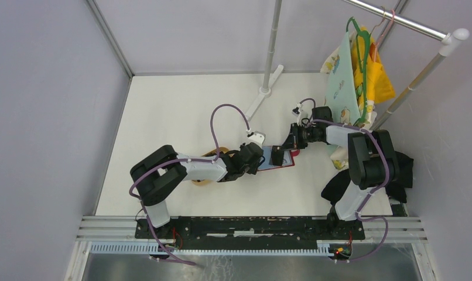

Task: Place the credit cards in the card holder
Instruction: Insert the credit card into the card holder.

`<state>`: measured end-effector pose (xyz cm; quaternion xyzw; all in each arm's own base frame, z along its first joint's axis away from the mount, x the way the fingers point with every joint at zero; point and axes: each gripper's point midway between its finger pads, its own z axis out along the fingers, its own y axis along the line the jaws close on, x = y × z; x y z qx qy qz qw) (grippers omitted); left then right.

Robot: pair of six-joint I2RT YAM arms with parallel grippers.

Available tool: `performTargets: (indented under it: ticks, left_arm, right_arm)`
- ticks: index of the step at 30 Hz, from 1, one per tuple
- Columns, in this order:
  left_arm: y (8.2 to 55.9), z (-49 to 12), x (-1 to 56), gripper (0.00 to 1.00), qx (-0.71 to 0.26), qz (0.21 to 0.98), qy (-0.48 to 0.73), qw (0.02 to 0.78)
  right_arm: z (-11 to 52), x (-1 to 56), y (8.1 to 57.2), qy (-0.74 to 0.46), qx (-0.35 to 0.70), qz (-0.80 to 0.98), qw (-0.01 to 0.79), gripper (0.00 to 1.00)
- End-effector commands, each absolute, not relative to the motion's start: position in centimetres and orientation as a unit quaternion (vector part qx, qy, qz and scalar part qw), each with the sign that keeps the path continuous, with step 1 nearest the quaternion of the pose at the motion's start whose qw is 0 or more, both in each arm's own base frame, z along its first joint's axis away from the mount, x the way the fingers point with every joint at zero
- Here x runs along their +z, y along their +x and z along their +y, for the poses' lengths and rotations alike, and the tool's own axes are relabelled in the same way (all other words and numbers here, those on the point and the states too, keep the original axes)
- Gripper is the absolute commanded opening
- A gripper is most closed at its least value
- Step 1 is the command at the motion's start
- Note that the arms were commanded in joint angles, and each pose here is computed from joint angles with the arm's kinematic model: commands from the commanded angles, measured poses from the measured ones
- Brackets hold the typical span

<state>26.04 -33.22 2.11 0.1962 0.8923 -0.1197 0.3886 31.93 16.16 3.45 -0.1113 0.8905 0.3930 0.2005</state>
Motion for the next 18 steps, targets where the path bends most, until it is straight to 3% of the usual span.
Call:
performTargets:
  ticks: [1, 18]
  left_arm:
    - [27.2, -34.2, 3.5, 0.44, -0.130, 0.886, 0.178, 0.408]
    - [27.5, -34.6, 3.5, 0.44, -0.128, 0.886, 0.182, 0.408]
  right_arm:
    - [15.5, 3.3, 33.2, -0.106, 0.353, 0.904, 0.215, 0.01]
    - [16.9, 2.9, 32.6, -0.135, 0.343, 0.912, 0.181, 0.06]
